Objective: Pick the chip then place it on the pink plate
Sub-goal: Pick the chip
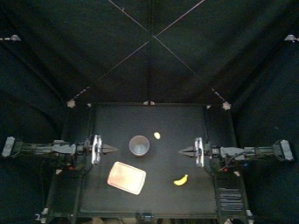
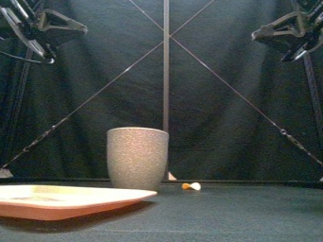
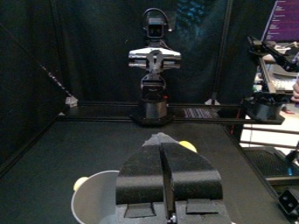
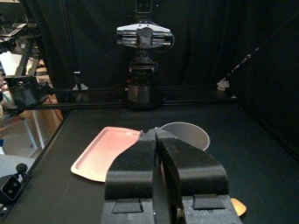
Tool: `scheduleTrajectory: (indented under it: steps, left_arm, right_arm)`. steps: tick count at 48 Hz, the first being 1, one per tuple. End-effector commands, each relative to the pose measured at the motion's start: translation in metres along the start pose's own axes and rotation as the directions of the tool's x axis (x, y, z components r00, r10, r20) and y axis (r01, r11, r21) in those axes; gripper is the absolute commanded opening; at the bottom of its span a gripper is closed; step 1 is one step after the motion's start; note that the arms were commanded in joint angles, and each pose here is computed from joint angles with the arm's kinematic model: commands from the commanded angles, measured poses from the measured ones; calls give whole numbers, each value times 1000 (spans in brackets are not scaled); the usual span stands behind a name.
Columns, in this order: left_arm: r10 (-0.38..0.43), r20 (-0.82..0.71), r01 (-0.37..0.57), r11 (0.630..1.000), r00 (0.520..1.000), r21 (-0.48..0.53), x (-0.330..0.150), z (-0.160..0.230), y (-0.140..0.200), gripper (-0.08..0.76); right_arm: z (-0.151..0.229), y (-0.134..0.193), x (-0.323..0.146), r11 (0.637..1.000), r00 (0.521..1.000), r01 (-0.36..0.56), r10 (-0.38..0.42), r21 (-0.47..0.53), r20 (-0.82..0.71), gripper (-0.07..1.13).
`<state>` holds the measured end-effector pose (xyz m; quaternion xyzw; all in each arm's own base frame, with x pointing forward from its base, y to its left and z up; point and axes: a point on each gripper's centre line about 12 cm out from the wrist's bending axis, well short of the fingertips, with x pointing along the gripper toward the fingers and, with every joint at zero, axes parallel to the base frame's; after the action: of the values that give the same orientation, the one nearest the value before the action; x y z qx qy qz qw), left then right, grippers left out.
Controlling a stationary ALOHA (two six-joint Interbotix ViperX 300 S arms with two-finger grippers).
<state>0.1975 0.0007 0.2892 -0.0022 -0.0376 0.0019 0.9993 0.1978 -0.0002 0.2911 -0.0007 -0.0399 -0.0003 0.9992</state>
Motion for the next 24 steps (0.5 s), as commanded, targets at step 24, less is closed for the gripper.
scheduleTrajectory:
  steps: [24]
  left_arm:
    - [30, -34, -30, 999, 999, 11, -2, -15, 6, 43]
  right_arm:
    - [-79, -93, 57, 660, 841, 537, -369, 525, -396, 463]
